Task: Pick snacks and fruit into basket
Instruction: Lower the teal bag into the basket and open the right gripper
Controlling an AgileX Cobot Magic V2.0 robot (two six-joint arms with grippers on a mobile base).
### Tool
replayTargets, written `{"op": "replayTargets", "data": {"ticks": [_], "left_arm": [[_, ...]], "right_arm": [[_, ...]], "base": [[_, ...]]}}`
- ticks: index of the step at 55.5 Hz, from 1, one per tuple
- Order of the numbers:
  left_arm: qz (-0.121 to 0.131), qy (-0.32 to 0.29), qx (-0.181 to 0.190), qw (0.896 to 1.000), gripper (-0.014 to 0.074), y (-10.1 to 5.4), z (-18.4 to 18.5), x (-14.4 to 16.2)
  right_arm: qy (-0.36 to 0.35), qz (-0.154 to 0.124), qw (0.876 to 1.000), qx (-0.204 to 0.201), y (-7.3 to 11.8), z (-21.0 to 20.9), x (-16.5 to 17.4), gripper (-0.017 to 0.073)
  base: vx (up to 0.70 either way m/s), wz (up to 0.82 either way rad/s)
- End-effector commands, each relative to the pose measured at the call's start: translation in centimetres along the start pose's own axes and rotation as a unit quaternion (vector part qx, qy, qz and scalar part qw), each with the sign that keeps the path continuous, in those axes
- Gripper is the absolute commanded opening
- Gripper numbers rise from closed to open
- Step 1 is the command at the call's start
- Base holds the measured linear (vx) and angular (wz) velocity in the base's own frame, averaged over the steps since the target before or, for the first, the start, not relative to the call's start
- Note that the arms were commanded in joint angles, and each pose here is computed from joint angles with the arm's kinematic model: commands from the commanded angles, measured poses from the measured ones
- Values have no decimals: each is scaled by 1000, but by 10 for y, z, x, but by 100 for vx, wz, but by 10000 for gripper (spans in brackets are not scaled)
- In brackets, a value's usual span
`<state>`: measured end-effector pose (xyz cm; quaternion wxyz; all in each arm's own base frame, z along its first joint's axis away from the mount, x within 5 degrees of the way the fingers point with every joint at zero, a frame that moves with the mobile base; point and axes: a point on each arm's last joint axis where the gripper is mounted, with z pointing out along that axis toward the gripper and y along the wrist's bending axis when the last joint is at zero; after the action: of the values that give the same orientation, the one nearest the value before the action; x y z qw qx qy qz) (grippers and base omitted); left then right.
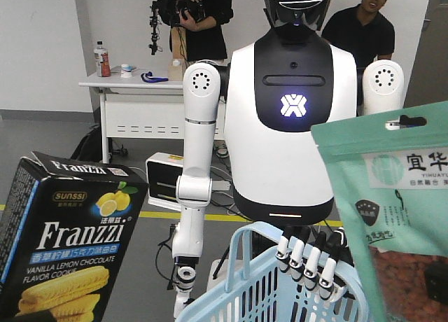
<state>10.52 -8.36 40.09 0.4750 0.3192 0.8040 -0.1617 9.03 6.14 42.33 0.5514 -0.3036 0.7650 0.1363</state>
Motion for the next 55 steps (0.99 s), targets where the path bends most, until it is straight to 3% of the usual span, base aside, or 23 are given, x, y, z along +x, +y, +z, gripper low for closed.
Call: {"op": "replayTargets", "data": {"ticks": [1,9,15,30,43,55], "left_arm": [[-2,-63,-2,998,40,0,-11,-16],[-2,-63,-2,998,40,0,-11,-16],[-2,-63,-2,998,40,0,-11,-16],[-2,-63,-2,998,40,0,-11,-16],[-2,-63,-2,998,40,0,-11,-16],[-2,-63,-2,998,40,0,-11,-16]], "right_arm": [[-68,-26,997,-16,4,-4,-19,-7],[-44,-79,994,-66,16,13,-19,-7],[-10,-120,989,-82,21,34,-16,-7],[86,-189,976,-67,19,93,-4,-7],[173,-255,950,-50,16,141,14,-7],[233,-281,929,-53,15,167,30,-7]], "base": [[0,0],[0,0],[0,0],[0,0],[0,0],[0,0]]}}
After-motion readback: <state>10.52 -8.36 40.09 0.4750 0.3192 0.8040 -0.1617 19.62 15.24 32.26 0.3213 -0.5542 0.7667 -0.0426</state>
